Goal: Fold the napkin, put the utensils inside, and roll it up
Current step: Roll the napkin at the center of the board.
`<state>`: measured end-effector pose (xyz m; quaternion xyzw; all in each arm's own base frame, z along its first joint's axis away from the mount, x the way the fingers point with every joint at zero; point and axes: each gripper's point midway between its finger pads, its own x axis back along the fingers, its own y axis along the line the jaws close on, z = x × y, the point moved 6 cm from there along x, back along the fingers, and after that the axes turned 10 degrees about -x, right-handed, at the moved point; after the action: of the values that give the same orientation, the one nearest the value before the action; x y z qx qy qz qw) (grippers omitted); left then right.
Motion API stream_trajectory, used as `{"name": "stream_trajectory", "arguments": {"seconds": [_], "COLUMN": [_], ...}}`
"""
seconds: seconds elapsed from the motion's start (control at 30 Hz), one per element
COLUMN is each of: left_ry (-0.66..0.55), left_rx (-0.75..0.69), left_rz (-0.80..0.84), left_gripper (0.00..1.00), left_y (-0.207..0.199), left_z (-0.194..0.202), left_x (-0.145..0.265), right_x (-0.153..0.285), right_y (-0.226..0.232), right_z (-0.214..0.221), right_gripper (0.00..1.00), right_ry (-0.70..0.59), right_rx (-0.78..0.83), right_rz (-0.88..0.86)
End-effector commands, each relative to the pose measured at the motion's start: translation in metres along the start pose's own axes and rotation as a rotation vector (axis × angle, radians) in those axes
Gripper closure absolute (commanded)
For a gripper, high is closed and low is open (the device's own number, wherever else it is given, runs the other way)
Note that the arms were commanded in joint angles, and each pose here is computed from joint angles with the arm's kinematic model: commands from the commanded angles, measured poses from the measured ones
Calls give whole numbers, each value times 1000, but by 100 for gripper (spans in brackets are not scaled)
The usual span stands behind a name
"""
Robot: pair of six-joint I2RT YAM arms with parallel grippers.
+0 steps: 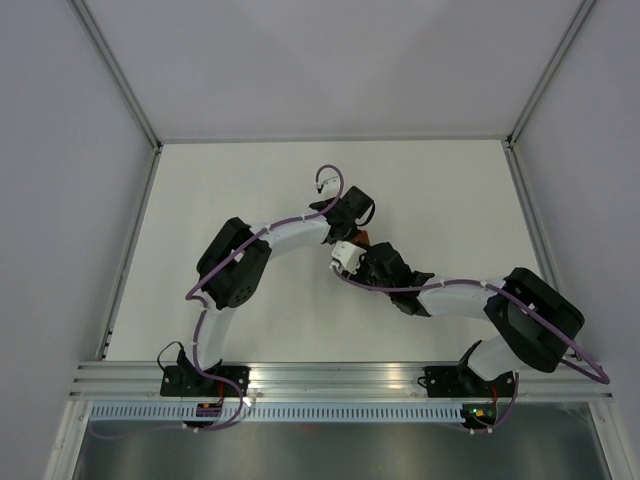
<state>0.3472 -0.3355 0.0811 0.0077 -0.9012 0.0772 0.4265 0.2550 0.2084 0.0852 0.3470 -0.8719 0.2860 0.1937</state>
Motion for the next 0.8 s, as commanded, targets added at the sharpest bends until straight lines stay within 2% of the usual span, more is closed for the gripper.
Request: {"name": "stream_trajectory", "arguments": {"seconds": [0.0,0.27,0.77], "left_ry": [201,227,263], "left_rx": [-90,-71,-22], "left_rz": [-60,-65,-58], "left_gripper": [79,78,72], "left_y": [16,20,19], "left_z": [53,58,64], "left_x": [-9,-11,-12], "right_x": [3,28,22], "right_y": [-3,-17,-8], "right_z": [34,23,29], "right_gripper": [40,38,40], "right_ry": [168,69,117], "right_rx": [43,-32,-20], "right_rz": [48,58,-19]}}
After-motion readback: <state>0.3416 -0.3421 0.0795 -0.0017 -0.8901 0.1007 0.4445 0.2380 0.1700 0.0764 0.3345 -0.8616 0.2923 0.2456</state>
